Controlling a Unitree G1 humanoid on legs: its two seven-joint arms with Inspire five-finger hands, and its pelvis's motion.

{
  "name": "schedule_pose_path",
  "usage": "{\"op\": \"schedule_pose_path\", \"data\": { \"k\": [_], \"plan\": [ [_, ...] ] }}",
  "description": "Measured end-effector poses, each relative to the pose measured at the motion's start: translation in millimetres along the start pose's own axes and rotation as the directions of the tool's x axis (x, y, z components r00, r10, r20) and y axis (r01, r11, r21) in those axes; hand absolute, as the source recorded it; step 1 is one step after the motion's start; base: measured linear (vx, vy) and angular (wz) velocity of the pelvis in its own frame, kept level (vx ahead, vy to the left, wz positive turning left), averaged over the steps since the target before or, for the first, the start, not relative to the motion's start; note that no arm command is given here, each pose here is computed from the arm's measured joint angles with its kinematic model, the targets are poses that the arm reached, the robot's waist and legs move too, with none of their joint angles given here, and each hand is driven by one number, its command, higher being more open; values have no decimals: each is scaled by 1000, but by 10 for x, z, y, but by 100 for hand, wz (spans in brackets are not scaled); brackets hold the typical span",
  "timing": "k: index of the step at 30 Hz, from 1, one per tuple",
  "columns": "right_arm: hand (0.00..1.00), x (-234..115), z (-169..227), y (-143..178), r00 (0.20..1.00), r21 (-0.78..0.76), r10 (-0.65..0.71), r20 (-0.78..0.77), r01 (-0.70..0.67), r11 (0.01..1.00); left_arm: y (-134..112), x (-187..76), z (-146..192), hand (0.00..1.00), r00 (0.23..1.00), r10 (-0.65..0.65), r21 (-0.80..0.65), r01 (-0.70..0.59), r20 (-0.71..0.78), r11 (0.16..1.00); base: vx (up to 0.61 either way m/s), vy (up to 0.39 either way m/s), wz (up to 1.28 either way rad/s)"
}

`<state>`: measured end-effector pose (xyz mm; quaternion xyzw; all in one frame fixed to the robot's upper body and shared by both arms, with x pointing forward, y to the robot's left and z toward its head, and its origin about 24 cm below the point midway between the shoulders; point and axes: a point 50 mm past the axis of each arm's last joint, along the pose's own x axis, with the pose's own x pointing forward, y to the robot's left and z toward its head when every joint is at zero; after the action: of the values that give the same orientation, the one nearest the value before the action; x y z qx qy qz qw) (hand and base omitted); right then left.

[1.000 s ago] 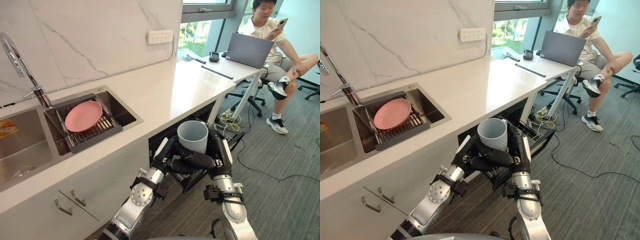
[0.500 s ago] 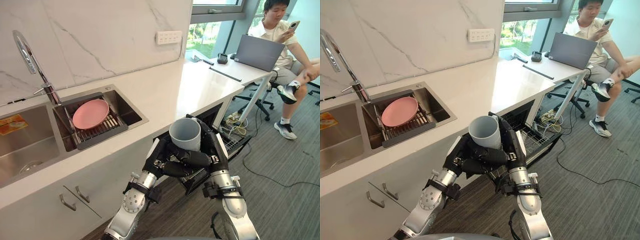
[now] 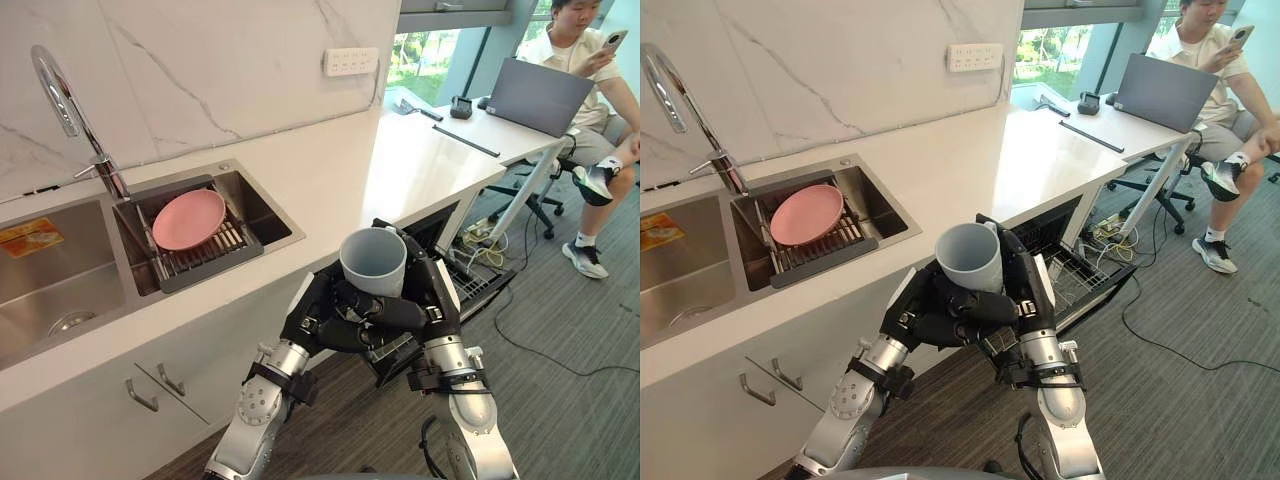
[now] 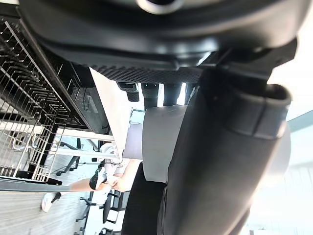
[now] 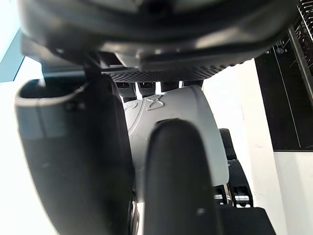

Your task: Walk over to the sink, pick up the cup, carry it to the dishwasher, place the cup inside the dishwasher, then close the dishwasher door

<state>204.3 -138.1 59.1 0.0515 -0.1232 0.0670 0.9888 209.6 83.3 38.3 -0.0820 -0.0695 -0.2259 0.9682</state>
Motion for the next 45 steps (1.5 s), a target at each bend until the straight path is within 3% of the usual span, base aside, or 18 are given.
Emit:
{"op": "schedule_pose_path", "data": {
  "k": [10,16,22,25,37,45],
  "plan": [
    [0,7,15,22,1000,-98,-14,18,16,995,12,-6,-39,100,1000,6,-128,-8,-19,992,4,-4,1],
    [0,-26,60,-43,997,-84,-38,65,44,996,73,-72,-49,100,998,-68,-215,67,1,974,0,0,0],
    [0,-122,278,-658,924,-62,-326,200,344,937,457,-335,-48,100,993,114,-331,-103,12,938,-3,-4,-1],
    [0,-120,345,-659,898,-141,-359,252,401,905,509,-345,-45,100,984,179,-405,-161,8,900,-10,-12,-7],
    [0,-102,375,-566,933,-78,-260,249,287,955,363,-276,59,100,992,101,-429,-59,76,901,-27,-22,-2],
    [0,-154,113,-605,976,-62,-198,90,204,977,228,-298,-95,100,998,-27,-409,5,-50,913,-13,-16,0]
  ]
}}
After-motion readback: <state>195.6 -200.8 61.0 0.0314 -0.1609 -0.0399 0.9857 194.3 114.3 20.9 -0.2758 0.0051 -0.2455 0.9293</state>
